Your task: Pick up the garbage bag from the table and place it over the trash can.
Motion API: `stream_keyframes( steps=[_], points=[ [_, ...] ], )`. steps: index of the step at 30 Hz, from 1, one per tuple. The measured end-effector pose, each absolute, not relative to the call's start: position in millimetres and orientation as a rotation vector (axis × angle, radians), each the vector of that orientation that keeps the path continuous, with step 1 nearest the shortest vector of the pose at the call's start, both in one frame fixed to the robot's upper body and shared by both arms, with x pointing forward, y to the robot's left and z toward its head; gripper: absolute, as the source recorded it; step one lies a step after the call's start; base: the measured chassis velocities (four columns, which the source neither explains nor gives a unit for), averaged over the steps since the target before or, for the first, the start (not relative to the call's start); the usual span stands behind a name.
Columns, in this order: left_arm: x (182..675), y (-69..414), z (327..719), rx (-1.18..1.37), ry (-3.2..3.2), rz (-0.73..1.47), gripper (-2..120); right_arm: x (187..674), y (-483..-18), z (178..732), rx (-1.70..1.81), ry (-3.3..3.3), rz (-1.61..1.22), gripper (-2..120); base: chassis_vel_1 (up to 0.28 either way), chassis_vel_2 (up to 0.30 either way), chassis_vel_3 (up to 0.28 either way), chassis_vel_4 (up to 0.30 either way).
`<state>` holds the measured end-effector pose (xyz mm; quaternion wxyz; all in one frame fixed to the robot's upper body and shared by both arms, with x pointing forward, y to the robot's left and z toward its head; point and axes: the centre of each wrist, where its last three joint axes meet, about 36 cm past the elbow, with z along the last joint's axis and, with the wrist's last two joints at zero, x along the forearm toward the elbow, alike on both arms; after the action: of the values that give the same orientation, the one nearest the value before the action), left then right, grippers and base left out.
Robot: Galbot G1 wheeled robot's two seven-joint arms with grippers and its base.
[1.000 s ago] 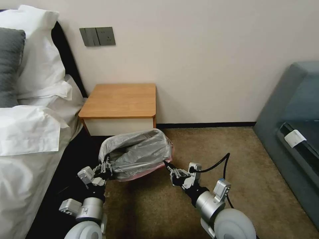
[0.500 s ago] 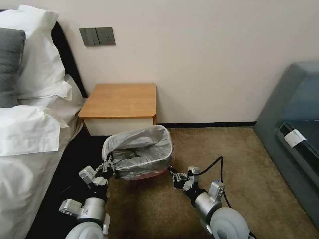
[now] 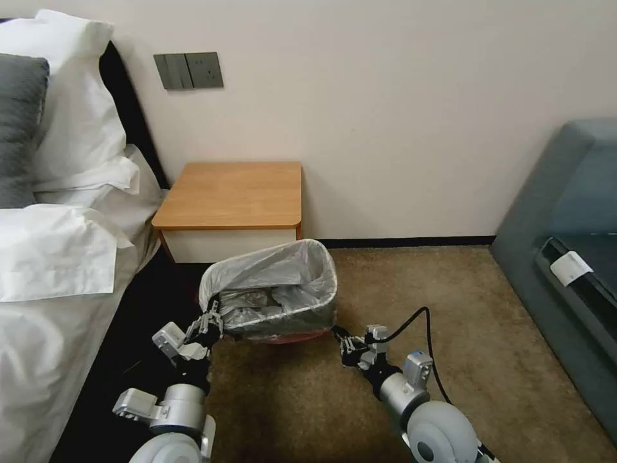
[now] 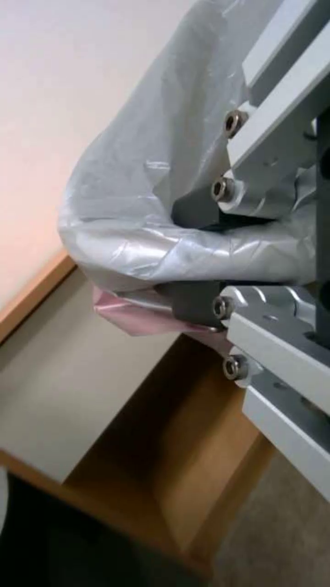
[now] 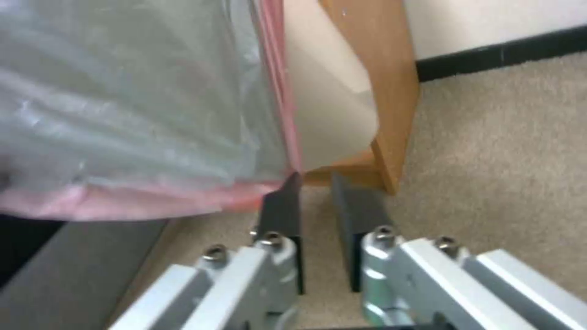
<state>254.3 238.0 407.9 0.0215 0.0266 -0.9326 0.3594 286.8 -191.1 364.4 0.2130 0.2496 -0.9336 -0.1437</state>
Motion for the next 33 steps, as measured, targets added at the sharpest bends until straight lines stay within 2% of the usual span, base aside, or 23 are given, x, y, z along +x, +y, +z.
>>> stream_keyframes(
  steps=[3, 7, 10, 11, 13, 16, 17, 19, 20, 22, 23, 26, 30, 32, 33],
  points=[
    [259.0, 242.5, 408.9, 0.095, -2.881, 1.096, 11, 279.8, -213.9, 357.1, 0.697, -2.605, -0.291, 34, 0.000, 0.000, 0.000, 0.000],
    [260.7, 243.7, 408.4, 0.099, -2.879, 1.084, 11, 277.8, -227.4, 354.2, 0.686, -2.621, -0.248, 41, 0.000, 0.000, 0.000, 0.000],
    [261.0, 245.1, 405.5, 0.097, -2.902, 0.961, 11, 284.8, -240.8, 361.0, 0.659, -2.709, -0.206, 57, 0.000, 0.000, 0.000, 0.000],
    [261.0, 245.1, 405.5, 0.097, -2.902, 0.961, 11, 284.8, -240.8, 361.0, 0.659, -2.709, -0.206, 57, 0.000, 0.000, 0.000, 0.000],
    [260.3, 243.4, 400.2, 0.076, -2.925, 0.830, 11, 299.9, -239.6, 381.1, 0.708, -2.873, -0.128, 68, 0.000, 0.000, 0.000, 0.000],
    [260.1, 242.2, 394.7, 0.056, -2.947, 0.718, 11, 312.7, -233.8, 406.9, 0.819, -2.994, -0.022, 74, 0.000, 0.000, 0.000, 0.000],
    [260.1, 242.2, 394.7, 0.056, -2.947, 0.718, 11, 312.7, -233.8, 406.9, 0.819, -2.994, -0.022, 74, 0.000, 0.000, 0.000, 0.000],
    [260.0, 241.4, 389.9, 0.029, -2.966, 0.600, 11, 323.4, -227.4, 432.9, 0.987, -3.065, 0.138, 63, 0.000, 0.000, 0.000, 0.000],
    [260.0, 241.4, 389.9, 0.029, -2.966, 0.600, 11, 323.4, -227.4, 432.9, 0.987, -3.065, 0.138, 63, 0.000, 0.000, 0.000, 0.000],
    [260.6, 241.4, 389.5, 0.011, -2.981, 0.525, 11, 329.6, -226.7, 448.8, 1.150, -3.056, 0.314, 53, 0.000, 0.000, 0.000, 0.000],
    [260.6, 241.4, 389.5, 0.011, -2.981, 0.525, 11, 329.6, -226.7, 448.8, 1.150, -3.056, 0.314, 53, 0.000, 0.000, 0.000, 0.000],
    [262.7, 240.0, 390.4, -0.022, -3.004, 0.414, 11, 348.3, -231.1, 476.5, 1.415, -2.929, 0.629, 37, 0.000, 0.000, 0.000, 0.000],
    [263.8, 240.0, 390.9, -0.037, -3.018, 0.345, 11, 358.7, -228.1, 489.3, 1.476, -2.840, 0.733, 28, 0.000, 0.000, 0.000, 0.000],
    [264.7, 240.1, 391.0, -0.055, -3.027, 0.283, 11, 367.3, -216.2, 499.8, 1.508, -2.704, 0.764, 18, 0.000, 0.000, 0.000, 0.000],
    [264.7, 240.1, 391.0, -0.055, -3.027, 0.283, 11, 367.3, -216.2, 499.8, 1.508, -2.704, 0.764, 18, 0.000, 0.000, 0.000, 0.000]
  ],
)
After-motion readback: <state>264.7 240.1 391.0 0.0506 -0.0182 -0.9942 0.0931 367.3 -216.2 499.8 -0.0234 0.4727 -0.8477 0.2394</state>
